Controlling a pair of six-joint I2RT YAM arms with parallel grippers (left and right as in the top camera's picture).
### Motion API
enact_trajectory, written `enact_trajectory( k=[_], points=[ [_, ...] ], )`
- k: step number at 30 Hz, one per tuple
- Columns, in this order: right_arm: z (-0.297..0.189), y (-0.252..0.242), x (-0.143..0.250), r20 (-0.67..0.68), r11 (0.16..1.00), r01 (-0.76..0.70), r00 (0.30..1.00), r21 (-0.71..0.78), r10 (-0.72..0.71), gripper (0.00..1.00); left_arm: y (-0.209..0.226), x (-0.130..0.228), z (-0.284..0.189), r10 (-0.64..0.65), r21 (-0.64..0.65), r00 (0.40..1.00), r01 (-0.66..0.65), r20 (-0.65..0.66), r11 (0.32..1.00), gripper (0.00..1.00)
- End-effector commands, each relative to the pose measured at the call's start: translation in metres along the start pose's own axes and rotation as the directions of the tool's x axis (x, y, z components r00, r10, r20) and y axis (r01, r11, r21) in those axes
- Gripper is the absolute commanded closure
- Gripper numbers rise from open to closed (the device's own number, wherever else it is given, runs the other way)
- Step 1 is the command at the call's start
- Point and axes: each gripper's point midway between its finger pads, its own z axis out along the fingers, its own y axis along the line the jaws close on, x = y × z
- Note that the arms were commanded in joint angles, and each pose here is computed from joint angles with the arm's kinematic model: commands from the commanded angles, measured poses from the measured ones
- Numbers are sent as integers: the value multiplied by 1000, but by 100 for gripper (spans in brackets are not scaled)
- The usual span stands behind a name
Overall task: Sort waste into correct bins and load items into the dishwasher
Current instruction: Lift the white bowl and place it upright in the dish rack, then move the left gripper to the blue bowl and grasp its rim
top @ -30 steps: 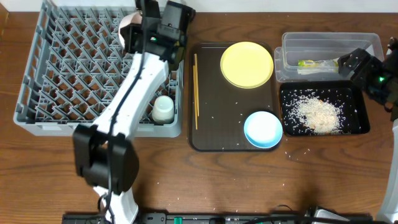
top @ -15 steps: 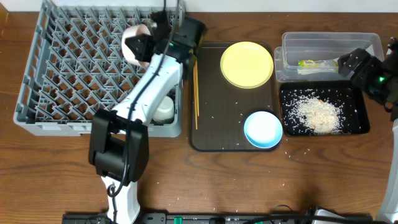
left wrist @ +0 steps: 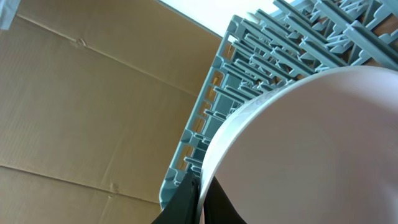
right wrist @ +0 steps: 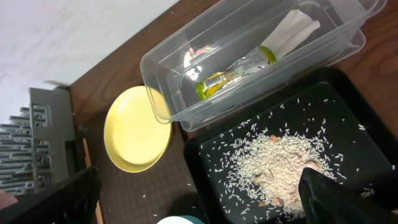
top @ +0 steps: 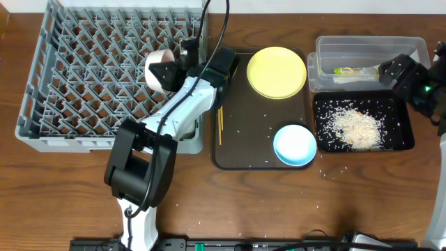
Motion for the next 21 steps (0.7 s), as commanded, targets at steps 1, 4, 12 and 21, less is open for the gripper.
enact_trajectory(
  k=[1,4,12,21],
  points=[
    [-5,3,-5,17,1000,-2,1000,-8,2,1,8,-1,1,-63,-36,998,64,11,997,93],
    [-5,3,-5,16,1000,-3,1000,-8,3,1,-2,4,-1,-51,13,999,51,-4,999,93],
    [-4,3,-4,10,1000,-3,1000,-6,3,1,-14,6,-24,9,56,999,-11,33,998,93],
    [-3,2,-4,9,1000,-4,1000,-3,4,1,-52,35,-35,117,301,991,-91,-70,949,48]
  ],
)
